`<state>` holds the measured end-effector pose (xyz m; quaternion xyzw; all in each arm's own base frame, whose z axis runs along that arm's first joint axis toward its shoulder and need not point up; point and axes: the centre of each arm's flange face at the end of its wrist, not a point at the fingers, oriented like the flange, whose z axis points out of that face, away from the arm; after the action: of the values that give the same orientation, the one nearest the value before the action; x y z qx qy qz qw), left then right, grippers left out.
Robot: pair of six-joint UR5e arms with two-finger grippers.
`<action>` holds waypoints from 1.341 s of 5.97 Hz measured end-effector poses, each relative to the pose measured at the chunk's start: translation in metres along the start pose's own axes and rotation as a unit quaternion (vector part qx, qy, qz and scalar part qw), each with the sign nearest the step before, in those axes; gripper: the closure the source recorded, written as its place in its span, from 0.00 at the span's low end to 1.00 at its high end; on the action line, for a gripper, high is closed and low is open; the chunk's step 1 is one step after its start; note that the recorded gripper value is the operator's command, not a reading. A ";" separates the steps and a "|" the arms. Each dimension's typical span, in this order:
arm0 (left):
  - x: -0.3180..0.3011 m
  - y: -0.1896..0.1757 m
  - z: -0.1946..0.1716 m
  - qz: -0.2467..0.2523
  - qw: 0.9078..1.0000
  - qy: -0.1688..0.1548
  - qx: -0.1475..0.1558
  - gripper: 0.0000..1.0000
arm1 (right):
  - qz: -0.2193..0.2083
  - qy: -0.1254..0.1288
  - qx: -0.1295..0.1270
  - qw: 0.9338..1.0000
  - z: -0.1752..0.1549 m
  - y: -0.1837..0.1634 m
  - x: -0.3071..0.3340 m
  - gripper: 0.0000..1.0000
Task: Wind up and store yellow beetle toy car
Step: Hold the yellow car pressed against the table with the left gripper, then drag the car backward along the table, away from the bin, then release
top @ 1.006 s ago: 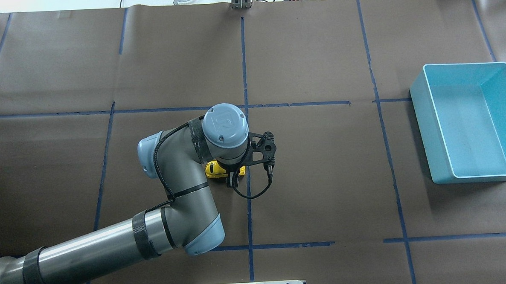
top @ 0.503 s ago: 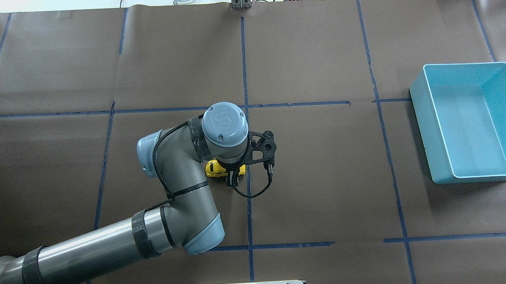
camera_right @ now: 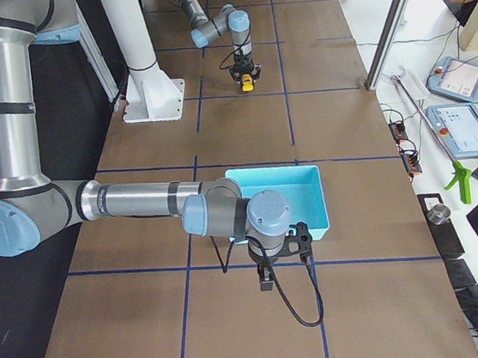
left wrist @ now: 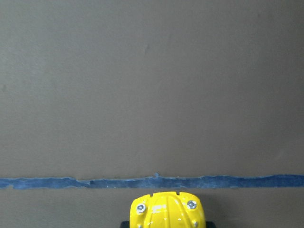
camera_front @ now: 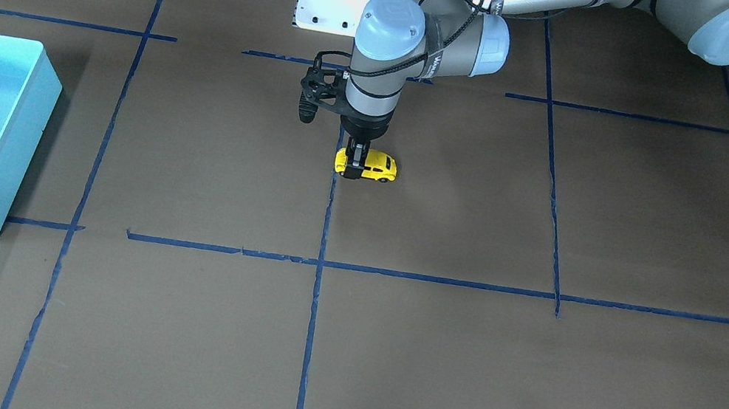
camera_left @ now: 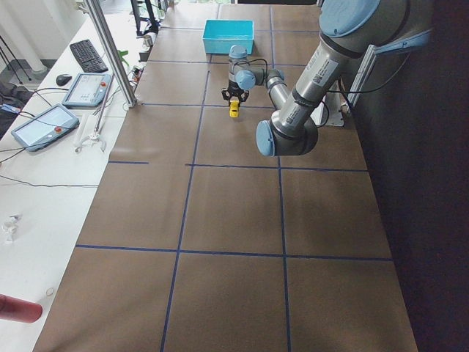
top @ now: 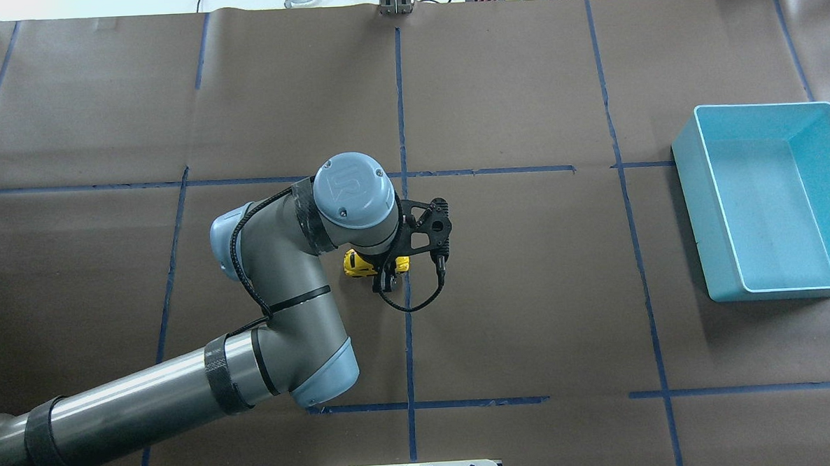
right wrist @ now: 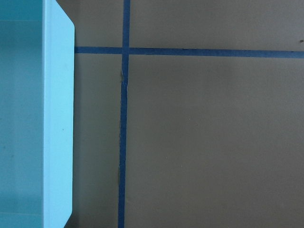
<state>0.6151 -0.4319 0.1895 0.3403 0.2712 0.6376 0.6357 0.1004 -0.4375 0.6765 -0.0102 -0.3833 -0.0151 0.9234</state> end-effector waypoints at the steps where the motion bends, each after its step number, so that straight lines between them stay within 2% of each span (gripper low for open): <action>1: -0.001 0.005 0.001 0.001 1.000 0.001 0.013 1.00 | 0.000 0.000 0.000 1.000 0.000 0.000 0.000 0.00; 4: 0.000 0.017 0.005 0.011 0.999 0.001 0.049 1.00 | 0.001 0.000 -0.001 1.000 0.000 0.000 0.000 0.00; 8: -0.002 0.039 0.012 0.011 0.998 0.006 0.061 1.00 | 0.000 0.000 0.000 1.000 0.000 0.000 0.000 0.00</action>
<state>0.6001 -0.4372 0.2275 0.3774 0.3093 0.6290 0.6052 0.1004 -0.4376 0.6764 -0.0103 -0.3833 -0.0147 0.9234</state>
